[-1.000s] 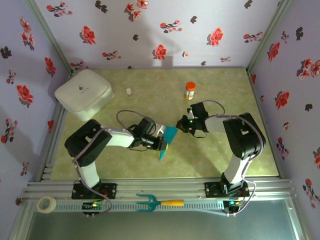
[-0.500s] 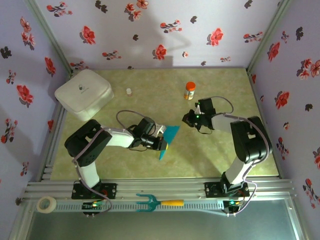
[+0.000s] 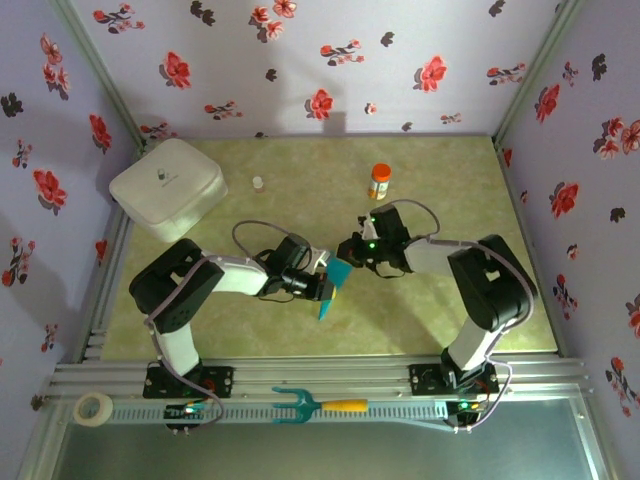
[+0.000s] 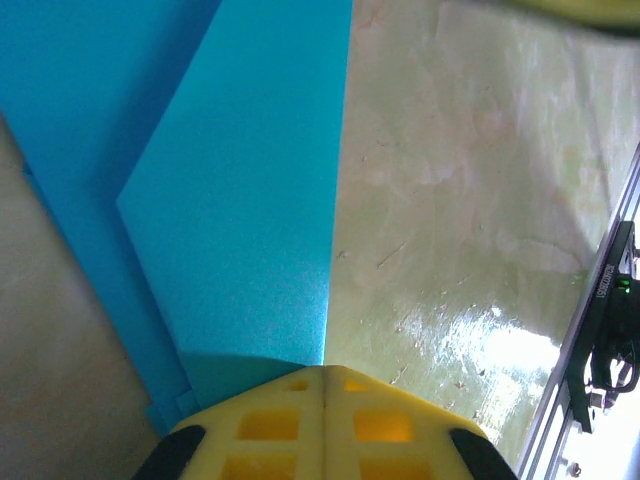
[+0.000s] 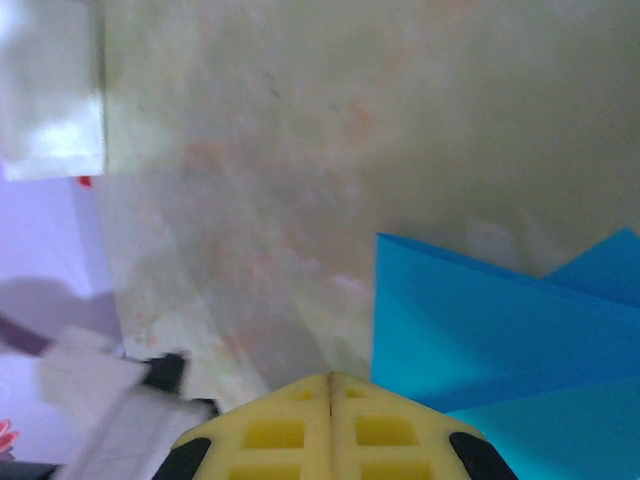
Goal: Fold a paper plane with a square sheet of paper (pick it up from the middle)
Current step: Fold the wing for the fifth time at the center of the table, then turn over a paper plane at the center of the table.
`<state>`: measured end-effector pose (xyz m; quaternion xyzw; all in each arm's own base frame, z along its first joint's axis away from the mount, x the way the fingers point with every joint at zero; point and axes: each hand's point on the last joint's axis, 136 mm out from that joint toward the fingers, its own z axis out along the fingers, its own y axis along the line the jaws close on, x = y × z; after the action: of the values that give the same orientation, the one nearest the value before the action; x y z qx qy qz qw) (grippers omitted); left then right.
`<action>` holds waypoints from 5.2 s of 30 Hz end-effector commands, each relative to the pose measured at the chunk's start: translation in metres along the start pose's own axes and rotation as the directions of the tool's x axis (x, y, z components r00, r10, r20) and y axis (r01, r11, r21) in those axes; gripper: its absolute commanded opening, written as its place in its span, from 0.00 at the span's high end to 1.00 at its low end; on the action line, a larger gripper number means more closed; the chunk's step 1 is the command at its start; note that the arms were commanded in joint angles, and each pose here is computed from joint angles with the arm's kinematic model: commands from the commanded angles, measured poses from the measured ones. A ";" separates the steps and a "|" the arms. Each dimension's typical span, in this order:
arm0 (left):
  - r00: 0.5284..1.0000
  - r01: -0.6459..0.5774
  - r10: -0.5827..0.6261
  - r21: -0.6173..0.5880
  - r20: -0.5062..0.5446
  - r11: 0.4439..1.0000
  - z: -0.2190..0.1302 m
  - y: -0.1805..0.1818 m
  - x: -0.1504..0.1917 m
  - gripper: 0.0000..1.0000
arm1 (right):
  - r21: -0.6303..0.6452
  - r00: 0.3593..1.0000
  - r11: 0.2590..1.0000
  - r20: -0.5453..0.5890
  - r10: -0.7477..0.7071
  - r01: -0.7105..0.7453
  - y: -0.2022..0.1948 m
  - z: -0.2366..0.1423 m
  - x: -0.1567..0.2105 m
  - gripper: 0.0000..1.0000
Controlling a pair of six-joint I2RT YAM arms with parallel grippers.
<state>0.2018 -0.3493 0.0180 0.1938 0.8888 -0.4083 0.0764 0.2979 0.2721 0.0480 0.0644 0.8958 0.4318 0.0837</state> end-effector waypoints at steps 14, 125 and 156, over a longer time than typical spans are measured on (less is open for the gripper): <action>0.981 0.124 -0.145 -0.166 -0.126 0.978 0.004 0.051 0.053 1.00 | 0.076 0.986 0.988 0.112 0.123 -0.132 -0.065 -0.008 -0.049 0.97; 0.975 0.217 -0.211 -0.102 0.070 0.971 -0.035 0.022 -0.021 0.73 | 0.058 0.997 0.995 0.003 0.075 -0.075 -0.022 -0.035 0.052 0.77; 0.975 0.217 -0.220 -0.087 -0.029 0.972 -0.022 0.020 0.001 0.73 | 0.069 0.991 0.995 -0.110 0.082 -0.074 -0.028 -0.008 0.072 0.86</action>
<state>0.2205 -0.3218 0.0259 0.0954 0.9204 -0.3760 0.0483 0.2231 0.2540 0.0194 0.0828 0.9141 0.3964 0.0195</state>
